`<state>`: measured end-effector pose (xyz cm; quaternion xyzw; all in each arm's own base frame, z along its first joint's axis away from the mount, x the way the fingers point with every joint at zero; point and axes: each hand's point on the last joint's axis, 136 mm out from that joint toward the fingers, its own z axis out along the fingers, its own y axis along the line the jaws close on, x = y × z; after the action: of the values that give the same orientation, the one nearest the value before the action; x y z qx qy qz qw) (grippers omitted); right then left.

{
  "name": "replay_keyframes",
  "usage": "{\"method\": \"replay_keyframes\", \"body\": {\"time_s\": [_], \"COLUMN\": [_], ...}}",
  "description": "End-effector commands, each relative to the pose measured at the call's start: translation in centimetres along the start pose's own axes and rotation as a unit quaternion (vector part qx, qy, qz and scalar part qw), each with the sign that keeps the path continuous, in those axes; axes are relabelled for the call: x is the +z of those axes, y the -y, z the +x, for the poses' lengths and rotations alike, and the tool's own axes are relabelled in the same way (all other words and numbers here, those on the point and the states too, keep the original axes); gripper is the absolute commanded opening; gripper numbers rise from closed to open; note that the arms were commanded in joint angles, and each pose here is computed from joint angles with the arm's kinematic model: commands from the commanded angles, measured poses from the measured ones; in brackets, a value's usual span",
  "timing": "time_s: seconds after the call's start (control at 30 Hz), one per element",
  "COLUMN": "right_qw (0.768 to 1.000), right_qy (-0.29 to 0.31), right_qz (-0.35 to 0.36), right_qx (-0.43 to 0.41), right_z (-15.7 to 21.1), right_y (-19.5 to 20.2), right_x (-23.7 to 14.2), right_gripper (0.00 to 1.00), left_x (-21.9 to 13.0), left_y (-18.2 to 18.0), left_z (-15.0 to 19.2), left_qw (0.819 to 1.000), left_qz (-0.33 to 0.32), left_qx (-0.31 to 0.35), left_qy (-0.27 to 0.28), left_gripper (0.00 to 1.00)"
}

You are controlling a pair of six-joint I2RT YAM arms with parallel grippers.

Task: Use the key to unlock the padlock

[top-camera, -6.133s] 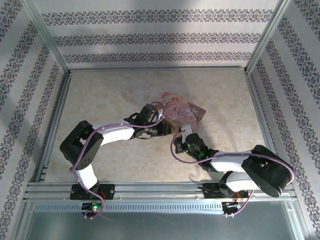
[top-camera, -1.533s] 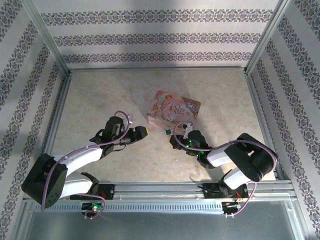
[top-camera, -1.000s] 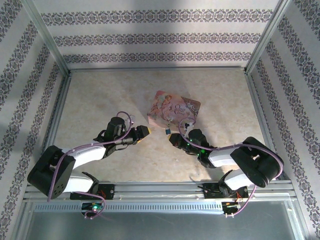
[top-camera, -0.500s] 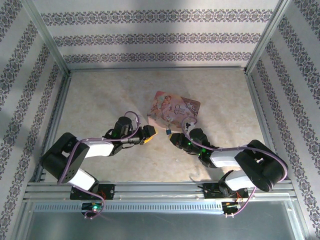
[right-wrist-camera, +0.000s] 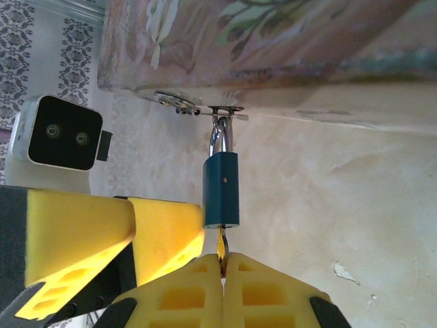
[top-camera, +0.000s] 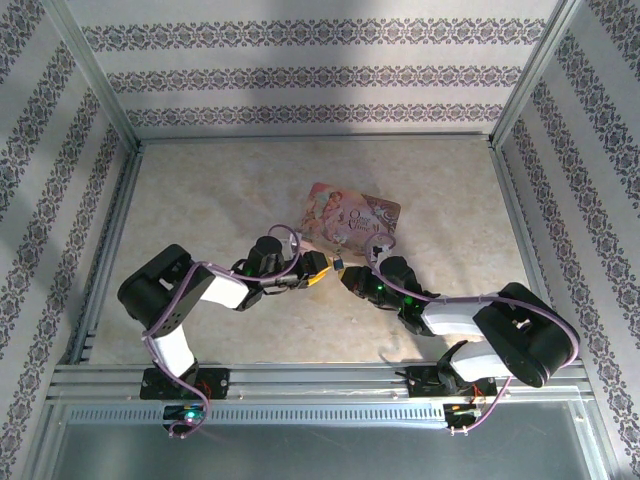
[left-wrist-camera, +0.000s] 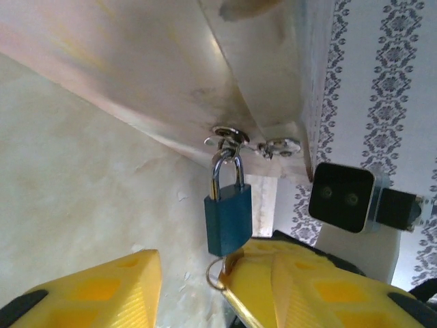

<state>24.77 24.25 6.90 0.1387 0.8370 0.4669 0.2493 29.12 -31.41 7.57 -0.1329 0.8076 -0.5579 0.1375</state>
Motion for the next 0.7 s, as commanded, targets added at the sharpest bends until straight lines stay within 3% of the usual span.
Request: {"method": "replay_keyframes", "body": {"time_s": [0.0, 0.67], "right_qw": [1.0, 1.0], "right_qy": [-0.006, -0.008], "right_qz": [0.001, 0.001], "right_qx": [0.015, 0.019], "right_z": [0.1, 0.1], "right_y": [0.1, -0.1], "right_x": [-0.2, -0.1], "right_gripper": [0.0, 0.0], "left_x": [0.9, 3.5], "left_y": [2.3, 2.1], "left_z": [-0.7, -0.5], "left_qw": [0.999, 0.998], "left_qz": [0.045, 0.058], "left_qx": [0.003, -0.016], "left_qy": [0.017, 0.012], "left_gripper": [0.44, 0.27]}}
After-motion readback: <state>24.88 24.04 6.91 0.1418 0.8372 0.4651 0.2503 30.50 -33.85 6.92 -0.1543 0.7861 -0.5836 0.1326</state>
